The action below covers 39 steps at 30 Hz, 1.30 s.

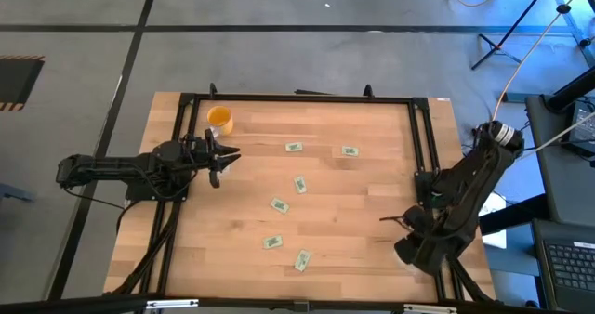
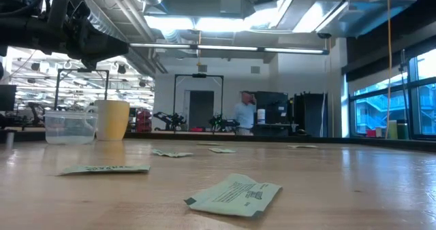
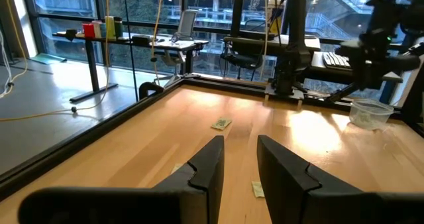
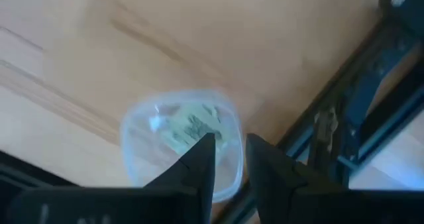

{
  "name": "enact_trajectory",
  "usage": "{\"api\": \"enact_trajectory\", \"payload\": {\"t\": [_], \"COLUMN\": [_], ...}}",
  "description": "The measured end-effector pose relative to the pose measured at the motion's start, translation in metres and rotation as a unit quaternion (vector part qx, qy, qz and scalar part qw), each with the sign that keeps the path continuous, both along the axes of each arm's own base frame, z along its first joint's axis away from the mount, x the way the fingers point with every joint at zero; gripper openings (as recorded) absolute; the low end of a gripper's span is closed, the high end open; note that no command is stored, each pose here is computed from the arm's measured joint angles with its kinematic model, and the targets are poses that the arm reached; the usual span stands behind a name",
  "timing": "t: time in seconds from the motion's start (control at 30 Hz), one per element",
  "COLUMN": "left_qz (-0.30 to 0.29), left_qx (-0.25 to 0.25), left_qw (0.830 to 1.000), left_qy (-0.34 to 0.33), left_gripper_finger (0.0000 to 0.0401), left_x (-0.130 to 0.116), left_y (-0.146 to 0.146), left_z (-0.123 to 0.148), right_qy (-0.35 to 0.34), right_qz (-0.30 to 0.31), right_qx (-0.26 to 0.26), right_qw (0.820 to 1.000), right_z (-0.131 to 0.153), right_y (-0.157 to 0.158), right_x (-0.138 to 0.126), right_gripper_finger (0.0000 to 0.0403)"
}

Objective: Pick and place items into bin
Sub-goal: Put the green stevia packet into the bottom transparent bin

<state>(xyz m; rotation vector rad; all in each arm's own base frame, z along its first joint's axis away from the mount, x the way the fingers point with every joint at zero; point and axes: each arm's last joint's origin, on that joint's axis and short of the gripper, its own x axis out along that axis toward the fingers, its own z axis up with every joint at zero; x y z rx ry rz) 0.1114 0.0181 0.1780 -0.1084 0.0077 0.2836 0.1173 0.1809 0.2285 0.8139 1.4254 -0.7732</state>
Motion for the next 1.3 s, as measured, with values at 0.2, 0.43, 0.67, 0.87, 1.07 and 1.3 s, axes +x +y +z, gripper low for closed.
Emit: {"api": "enact_trajectory", "payload": {"t": [0.2,0.43,0.67,0.87,1.07,1.3], "left_qz": [0.000,0.000,0.019,0.018,0.018,0.018], "left_qx": [0.000,0.000,0.013,0.014,0.014,0.014], "left_qw": [1.000,1.000,1.000,1.000,1.000,1.000], "left_qy": [0.000,0.000,-0.004,-0.004,-0.004,-0.004], "left_gripper_finger": [0.0086,0.0086,0.0086,0.0086,0.0086,0.0086], "left_x": [0.000,0.000,0.000,0.000,0.000,0.000], "left_y": [0.000,0.000,0.001,0.001,0.001,0.001], "left_z": [0.000,0.000,0.002,0.002,0.002,0.002], "right_qy": [-0.151,-0.161,-0.144,-0.124,-0.166,-0.133], "right_qz": [0.019,0.012,-0.067,-0.092,-0.078,-0.085], "right_qx": [-0.066,-0.132,-0.199,-0.222,-0.232,-0.233], "right_qw": [0.986,0.978,0.967,0.963,0.955,0.960], "right_z": [0.018,0.027,0.027,0.028,0.032,0.018], "right_y": [-0.023,-0.062,-0.112,-0.158,-0.198,-0.236], "right_x": [0.011,0.033,0.061,0.078,0.097,0.109], "right_gripper_finger": [0.0089,0.0087,0.0085,0.0085,0.0085,0.0085]}}
